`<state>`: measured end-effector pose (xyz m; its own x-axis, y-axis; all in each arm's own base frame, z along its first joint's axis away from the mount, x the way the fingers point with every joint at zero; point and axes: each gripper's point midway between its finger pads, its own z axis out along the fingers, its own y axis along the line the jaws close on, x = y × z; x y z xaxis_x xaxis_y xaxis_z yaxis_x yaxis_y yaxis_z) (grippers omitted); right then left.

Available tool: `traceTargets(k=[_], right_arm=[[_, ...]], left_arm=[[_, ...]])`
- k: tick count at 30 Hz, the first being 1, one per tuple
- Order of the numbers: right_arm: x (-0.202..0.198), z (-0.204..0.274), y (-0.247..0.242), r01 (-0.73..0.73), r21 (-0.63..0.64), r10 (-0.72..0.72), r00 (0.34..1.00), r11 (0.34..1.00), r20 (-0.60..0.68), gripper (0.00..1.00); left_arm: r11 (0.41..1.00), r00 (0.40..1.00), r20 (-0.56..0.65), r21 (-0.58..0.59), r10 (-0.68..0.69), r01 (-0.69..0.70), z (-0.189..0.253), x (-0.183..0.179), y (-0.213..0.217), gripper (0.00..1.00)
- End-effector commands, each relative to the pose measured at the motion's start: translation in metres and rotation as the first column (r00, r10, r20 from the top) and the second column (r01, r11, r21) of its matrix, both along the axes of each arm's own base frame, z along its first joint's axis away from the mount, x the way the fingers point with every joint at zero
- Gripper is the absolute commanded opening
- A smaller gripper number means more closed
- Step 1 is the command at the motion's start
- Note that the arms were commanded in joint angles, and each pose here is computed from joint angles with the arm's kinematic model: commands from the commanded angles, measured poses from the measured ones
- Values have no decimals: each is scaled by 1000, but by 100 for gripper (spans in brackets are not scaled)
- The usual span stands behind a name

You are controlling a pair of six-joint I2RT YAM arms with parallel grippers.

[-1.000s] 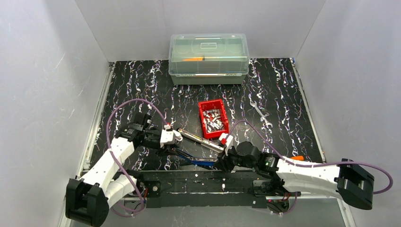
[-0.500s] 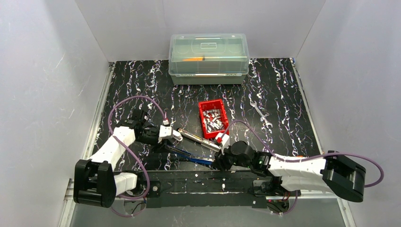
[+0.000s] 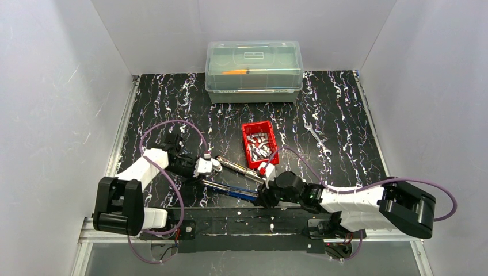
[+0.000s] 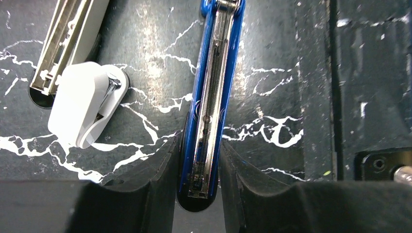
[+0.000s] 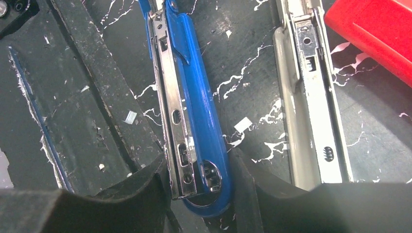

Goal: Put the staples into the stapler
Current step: Place the stapler at the center of the board.

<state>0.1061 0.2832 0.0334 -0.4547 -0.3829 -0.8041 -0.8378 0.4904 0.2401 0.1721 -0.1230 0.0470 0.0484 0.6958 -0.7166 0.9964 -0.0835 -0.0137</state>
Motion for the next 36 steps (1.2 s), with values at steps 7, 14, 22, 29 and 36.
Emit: traceTargets(k=[7, 14, 22, 29, 36], right_arm=[[7, -22, -1, 26, -109, -30, 999, 994, -30, 11], [7, -21, -2, 27, -109, -30, 999, 994, -23, 36], [3, -19, 1, -7, -94, 5, 1000, 996, -23, 57], [3, 2, 1, -2, -22, 2, 1000, 1000, 9, 69], [2, 46, 8, -14, 92, 11, 999, 996, 34, 69]], left_arm=[[996, 999, 20, 83, -26, 24, -5, 9, 13, 54], [997, 998, -41, -62, -39, 36, 35, -6, -8, 75], [994, 996, -67, -101, -52, 45, 48, -6, -14, 63], [991, 997, -58, -129, -53, 45, 57, -1, -18, 50], [989, 997, -77, -145, -19, 8, 72, 6, -22, 49]])
